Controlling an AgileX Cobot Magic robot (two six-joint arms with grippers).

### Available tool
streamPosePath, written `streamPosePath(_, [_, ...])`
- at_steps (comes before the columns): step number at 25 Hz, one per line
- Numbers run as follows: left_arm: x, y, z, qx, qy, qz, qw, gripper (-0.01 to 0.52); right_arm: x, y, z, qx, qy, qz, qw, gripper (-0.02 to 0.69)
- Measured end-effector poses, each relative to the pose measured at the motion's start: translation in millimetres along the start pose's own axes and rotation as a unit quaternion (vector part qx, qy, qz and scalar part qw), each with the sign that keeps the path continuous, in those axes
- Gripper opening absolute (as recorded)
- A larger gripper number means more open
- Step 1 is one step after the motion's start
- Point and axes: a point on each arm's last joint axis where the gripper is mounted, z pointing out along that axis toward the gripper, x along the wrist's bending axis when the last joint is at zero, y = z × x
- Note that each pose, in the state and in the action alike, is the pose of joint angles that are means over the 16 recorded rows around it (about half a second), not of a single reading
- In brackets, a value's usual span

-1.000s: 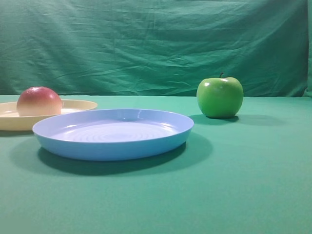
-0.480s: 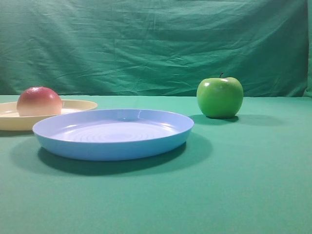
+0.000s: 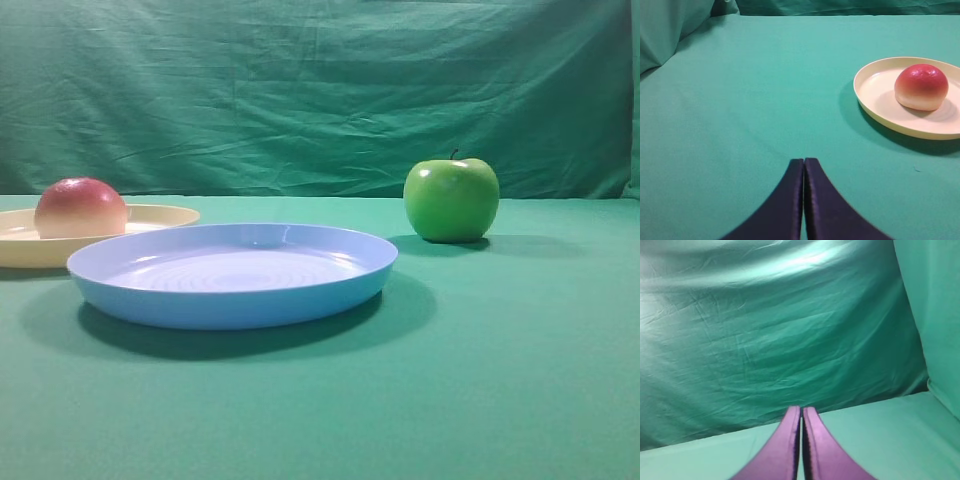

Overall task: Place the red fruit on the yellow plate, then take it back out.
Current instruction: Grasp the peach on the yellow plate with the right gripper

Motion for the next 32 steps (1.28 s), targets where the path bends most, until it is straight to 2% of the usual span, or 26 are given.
streamPosePath(8, [0.0,0.0,0.0,0.000,0.000,0.000,1.000,0.000,34.6,13.5,72.3,0.115,0.107,-0.082,0.984,0.000])
streamPosePath(23, [0.0,0.0,0.0,0.000,0.000,0.000,1.000,0.000,143.6,-15.5,210.1,0.223,0.261,-0.186,0.921,0.013])
streamPosePath(27, [0.0,0.0,0.0,0.000,0.000,0.000,1.000,0.000,168.3,-29.3,240.9,0.239,0.289,-0.213,0.902,0.080])
streamPosePath(32, [0.0,0.0,0.0,0.000,0.000,0.000,1.000,0.000,194.8,-51.5,276.4,0.254,0.316,-0.242,0.881,0.266])
